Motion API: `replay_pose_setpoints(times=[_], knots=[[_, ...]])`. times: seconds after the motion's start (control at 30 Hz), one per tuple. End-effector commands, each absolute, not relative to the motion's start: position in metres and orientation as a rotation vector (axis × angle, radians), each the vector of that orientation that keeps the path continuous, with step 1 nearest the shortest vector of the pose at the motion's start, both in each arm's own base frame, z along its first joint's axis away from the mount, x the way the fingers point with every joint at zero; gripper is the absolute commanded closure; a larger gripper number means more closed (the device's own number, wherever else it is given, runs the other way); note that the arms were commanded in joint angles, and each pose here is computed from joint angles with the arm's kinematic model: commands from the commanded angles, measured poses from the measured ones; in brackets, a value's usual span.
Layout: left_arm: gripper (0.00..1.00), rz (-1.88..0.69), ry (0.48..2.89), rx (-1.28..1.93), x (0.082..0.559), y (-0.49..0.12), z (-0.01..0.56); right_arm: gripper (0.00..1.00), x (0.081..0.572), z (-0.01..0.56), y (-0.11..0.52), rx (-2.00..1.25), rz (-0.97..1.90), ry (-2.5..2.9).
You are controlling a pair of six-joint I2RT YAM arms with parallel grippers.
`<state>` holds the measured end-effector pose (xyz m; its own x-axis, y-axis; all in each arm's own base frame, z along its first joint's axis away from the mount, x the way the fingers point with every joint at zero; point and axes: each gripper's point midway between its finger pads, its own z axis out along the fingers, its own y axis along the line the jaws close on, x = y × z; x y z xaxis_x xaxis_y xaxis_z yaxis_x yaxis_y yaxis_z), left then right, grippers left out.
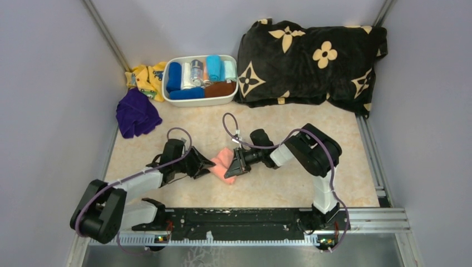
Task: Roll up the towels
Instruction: Roll the towel at the center of the board.
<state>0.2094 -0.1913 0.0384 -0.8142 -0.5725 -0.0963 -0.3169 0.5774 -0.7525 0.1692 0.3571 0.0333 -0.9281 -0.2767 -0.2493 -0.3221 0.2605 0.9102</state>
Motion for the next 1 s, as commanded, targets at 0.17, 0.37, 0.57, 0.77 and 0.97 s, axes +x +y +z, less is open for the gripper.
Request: replay_pose_setpoints(times=[0.17,0.37,0.57,0.77,0.97], knots=[[0.55,-0.968,2.627,-0.698,0.207,-0.198,0.012,0.82,0.179,0.018,0.338,-0.526,1.508,2.569],[0.55,-0.862,2.650,-0.717,0.207,-0.189,0.005,0.50,0.192,0.040,0.313,-0.579,1.170,2.551],[0.55,-0.836,2.663,-0.715,0.208,-0.187,0.004,0.42,0.209,0.083,0.299,-0.745,0.677,2.397],[0.55,-0.828,2.671,-0.718,0.209,-0.187,0.003,0.41,0.195,0.110,0.321,-0.970,0.383,2.180],[0.54,-0.830,2.677,-0.725,0.209,-0.188,0.002,0.44,0.180,0.105,0.351,-1.120,0.210,2.055]])
